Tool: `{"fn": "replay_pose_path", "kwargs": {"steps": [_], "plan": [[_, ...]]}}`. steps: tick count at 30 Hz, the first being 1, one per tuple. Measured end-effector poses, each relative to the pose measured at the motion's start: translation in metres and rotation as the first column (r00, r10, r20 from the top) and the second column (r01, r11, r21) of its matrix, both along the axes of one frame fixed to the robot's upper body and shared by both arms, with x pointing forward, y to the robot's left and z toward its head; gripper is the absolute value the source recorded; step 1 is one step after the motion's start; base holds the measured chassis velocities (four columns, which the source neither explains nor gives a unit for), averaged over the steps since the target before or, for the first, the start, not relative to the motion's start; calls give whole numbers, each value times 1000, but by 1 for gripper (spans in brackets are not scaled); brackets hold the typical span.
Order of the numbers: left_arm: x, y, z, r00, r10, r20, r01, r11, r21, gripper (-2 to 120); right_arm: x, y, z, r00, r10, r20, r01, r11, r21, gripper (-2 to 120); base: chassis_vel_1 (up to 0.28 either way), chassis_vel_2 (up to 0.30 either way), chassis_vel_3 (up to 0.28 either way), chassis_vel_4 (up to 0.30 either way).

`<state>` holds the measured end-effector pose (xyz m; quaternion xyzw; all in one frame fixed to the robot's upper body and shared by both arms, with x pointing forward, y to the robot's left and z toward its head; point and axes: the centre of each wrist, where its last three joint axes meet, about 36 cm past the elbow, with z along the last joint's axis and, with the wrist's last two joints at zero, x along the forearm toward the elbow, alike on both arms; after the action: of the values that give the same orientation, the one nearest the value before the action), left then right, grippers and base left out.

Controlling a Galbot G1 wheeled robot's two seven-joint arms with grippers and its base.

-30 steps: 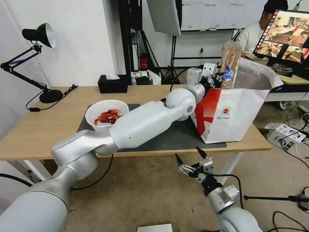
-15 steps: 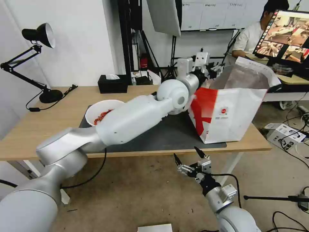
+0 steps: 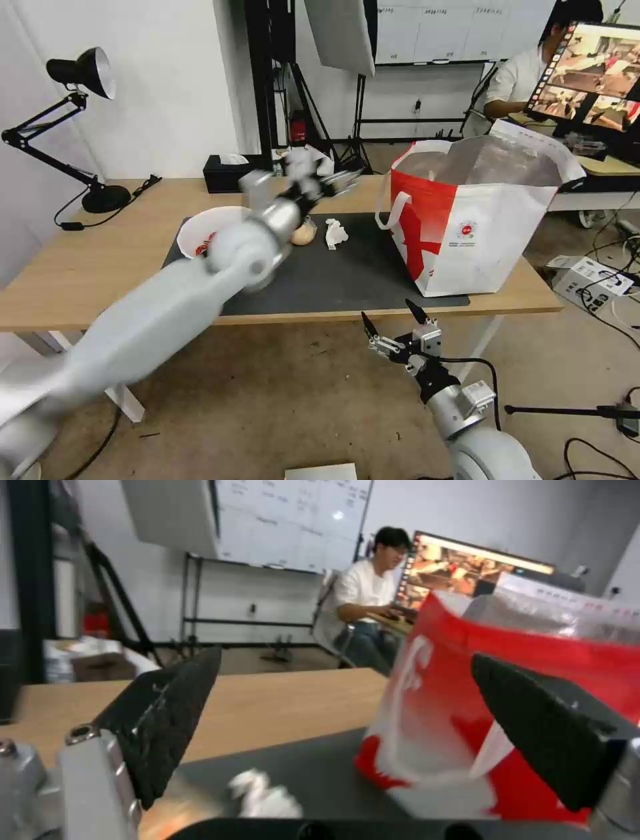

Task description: Pick up the trash from the table and place it into the takeout bag.

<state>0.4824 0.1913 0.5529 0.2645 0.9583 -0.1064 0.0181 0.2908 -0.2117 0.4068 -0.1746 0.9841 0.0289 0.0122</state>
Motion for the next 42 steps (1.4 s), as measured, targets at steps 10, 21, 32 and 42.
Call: {"fn": "replay_pose_path", "kwargs": {"steps": [10,21,32,42], "plan": [[-63,61,-49,994,102,41,-105,992,65,100,-3,4,6,999,1,34,-2,1000,28,100,0,0,0,0],[-121,67,-80,984,170,46,-173,982,72,100,-14,3,19,999,5,47,-6,999,40,100,0,0,0,0],[-185,81,-92,965,263,18,-264,962,68,100,-22,9,23,999,16,52,-18,999,39,100,0,0,0,0],[-228,76,-108,945,325,-25,-320,940,116,100,-25,9,14,999,11,44,-12,1000,10,100,0,0,0,0]]}}
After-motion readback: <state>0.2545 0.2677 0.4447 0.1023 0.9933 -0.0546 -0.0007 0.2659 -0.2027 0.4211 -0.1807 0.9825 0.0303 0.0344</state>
